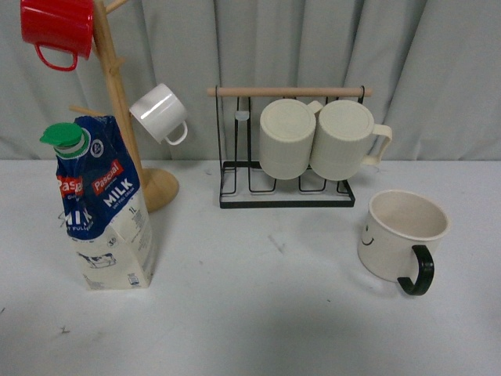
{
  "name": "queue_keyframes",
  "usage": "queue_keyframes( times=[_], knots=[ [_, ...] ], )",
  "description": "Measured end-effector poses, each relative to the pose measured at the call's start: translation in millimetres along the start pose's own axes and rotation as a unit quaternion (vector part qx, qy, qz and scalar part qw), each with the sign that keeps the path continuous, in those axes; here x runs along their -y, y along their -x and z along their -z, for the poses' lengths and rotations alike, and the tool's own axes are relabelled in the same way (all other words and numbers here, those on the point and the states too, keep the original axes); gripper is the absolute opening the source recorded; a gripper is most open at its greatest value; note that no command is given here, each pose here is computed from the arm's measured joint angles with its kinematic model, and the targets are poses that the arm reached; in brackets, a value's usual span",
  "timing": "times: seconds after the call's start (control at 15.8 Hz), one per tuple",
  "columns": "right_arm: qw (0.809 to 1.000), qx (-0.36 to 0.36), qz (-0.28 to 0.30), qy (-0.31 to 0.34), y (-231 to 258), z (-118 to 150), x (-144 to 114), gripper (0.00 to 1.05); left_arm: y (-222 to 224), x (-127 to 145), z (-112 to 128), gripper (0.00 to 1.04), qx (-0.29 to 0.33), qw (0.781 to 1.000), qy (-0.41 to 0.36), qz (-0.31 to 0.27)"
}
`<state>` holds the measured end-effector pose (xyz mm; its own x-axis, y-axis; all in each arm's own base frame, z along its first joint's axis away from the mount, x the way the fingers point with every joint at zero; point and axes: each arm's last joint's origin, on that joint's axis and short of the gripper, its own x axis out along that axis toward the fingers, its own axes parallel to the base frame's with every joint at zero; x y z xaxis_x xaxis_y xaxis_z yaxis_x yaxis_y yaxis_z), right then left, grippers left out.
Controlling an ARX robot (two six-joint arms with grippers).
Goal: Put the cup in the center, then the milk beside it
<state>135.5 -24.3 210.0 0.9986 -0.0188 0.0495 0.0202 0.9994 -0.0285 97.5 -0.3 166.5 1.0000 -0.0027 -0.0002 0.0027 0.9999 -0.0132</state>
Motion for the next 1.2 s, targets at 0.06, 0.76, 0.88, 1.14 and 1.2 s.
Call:
queue_keyframes(
  times=[0.06, 0.76, 0.88, 1.14, 1.2],
  knots=[
    [1.0, 0.016, 0.017, -0.013, -24, -16, 10, 0.98, 0, 0, 0, 0.98, 0.0, 1.0, 0.0, 0.0],
    [0.934, -0.328, 0.035, -0.137, -245, 90, -13, 0.98, 0, 0, 0, 0.98, 0.0, 1.0, 0.0, 0.0],
    [0.922, -0.362, 0.007, -0.135, -248, 102, -30, 0.98, 0, 0, 0, 0.98, 0.0, 1.0, 0.0, 0.0],
    [0.912, -0.389, -0.014, -0.133, -247, 118, -43, 0.98, 0, 0, 0, 0.98, 0.0, 1.0, 0.0, 0.0],
    [0.911, -0.39, -0.016, -0.132, -248, 120, -45, 0.98, 0, 0, 0, 0.98, 0.0, 1.0, 0.0, 0.0]
  ],
)
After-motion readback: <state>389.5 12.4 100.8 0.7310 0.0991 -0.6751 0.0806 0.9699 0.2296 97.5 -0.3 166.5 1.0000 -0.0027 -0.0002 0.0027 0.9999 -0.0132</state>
